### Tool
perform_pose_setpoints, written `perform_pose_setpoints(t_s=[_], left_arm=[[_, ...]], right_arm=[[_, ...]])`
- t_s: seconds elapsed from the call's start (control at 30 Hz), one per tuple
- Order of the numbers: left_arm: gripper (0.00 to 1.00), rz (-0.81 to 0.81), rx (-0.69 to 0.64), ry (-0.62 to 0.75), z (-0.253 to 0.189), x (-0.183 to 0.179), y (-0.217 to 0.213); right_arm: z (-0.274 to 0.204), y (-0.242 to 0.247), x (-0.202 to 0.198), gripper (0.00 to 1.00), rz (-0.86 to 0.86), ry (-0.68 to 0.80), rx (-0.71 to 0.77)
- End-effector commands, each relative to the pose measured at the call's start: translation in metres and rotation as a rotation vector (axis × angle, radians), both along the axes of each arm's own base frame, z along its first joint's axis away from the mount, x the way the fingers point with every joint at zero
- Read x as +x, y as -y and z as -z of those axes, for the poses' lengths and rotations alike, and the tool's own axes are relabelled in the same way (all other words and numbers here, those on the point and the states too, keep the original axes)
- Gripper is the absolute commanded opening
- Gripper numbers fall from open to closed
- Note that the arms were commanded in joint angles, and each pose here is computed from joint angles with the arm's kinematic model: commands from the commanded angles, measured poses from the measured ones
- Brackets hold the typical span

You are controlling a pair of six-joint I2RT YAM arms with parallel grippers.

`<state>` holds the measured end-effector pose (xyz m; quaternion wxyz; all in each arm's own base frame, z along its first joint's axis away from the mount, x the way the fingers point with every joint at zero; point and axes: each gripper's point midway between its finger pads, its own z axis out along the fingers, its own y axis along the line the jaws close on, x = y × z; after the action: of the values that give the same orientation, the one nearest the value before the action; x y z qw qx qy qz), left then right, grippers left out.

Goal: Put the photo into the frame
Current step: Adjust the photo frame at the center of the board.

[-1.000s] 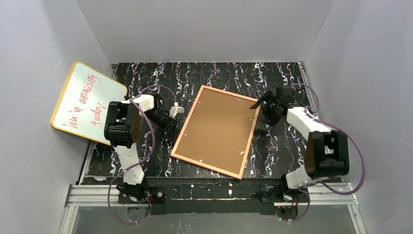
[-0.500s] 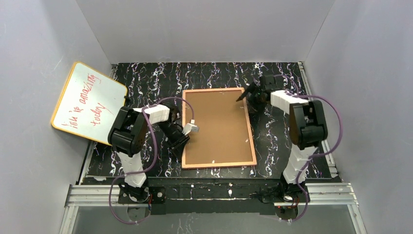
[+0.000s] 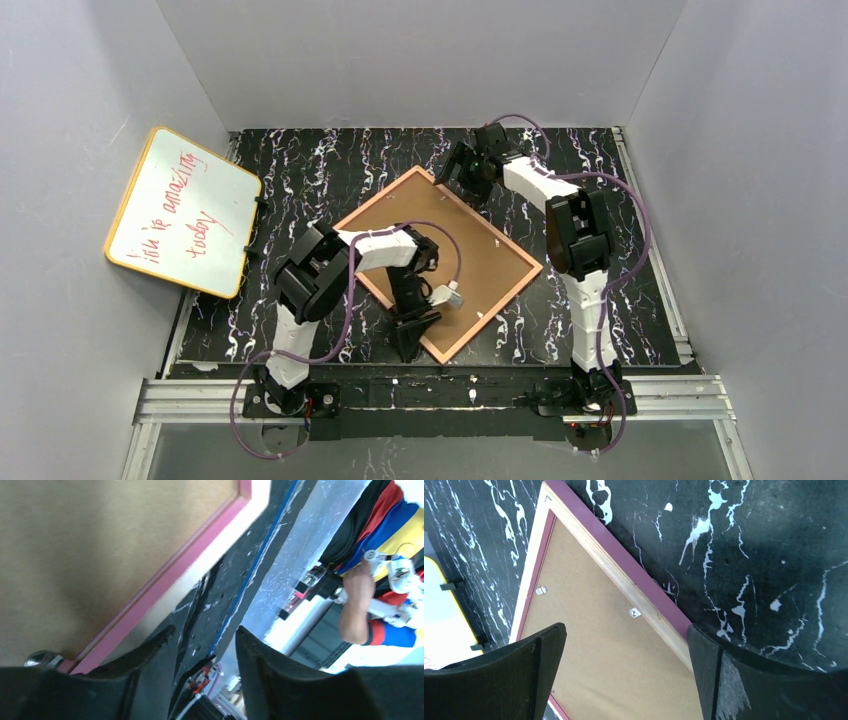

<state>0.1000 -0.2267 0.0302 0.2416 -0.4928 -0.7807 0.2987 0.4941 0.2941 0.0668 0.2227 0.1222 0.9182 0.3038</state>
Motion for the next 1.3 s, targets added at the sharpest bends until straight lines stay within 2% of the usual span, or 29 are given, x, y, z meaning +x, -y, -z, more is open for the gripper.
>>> perform_pose_setpoints(t_s=[0.0, 0.03, 0.13, 0.23, 0.4, 0.6, 0.7, 0.77, 0.93, 1.07, 1.27], left_arm=[[0.55, 0.092, -0.241, 0.136, 0.018, 0.024, 0.048], [0.61, 0.121, -0.25, 0.12, 0.008, 0.021, 0.044], [0.65, 0.149, -0.301, 0.108, -0.028, 0.029, 0.027], [0.66, 0.103, -0.34, 0.158, -0.059, 0.062, 0.003], [0.64, -0.076, -0.287, 0.31, -0.08, 0.16, -0.049], [0.58, -0.542, -0.12, 0.597, -0.061, 0.323, -0.131], [0.52, -0.741, -0.06, 0.696, -0.045, 0.371, -0.174], [0.49, -0.813, -0.04, 0.702, -0.033, 0.379, -0.188], [0.43, -0.851, -0.018, 0.627, 0.005, 0.361, -0.185], [0.38, -0.841, -0.034, 0.543, 0.022, 0.334, -0.177], [0.35, -0.803, -0.055, 0.487, 0.027, 0.3, -0.172]], right_arm=[[-0.049, 0.0, -0.023, 0.99, -0.08, -0.051, 0.039], [-0.059, 0.01, -0.018, 0.99, -0.061, -0.033, 0.034], [-0.087, 0.046, -0.011, 0.99, 0.023, 0.006, 0.009], [-0.101, 0.08, -0.022, 0.99, 0.11, 0.004, 0.009], [-0.097, 0.112, -0.074, 0.99, 0.182, -0.013, -0.014], [-0.076, 0.133, -0.166, 0.99, 0.205, -0.102, -0.01], [-0.069, 0.137, -0.209, 0.99, 0.198, -0.135, 0.022], [-0.067, 0.143, -0.236, 0.99, 0.206, -0.155, 0.024], [-0.057, 0.152, -0.279, 0.99, 0.24, -0.173, 0.058], [-0.04, 0.154, -0.286, 0.99, 0.252, -0.183, 0.061], [-0.004, 0.151, -0.273, 0.99, 0.237, -0.241, 0.02]])
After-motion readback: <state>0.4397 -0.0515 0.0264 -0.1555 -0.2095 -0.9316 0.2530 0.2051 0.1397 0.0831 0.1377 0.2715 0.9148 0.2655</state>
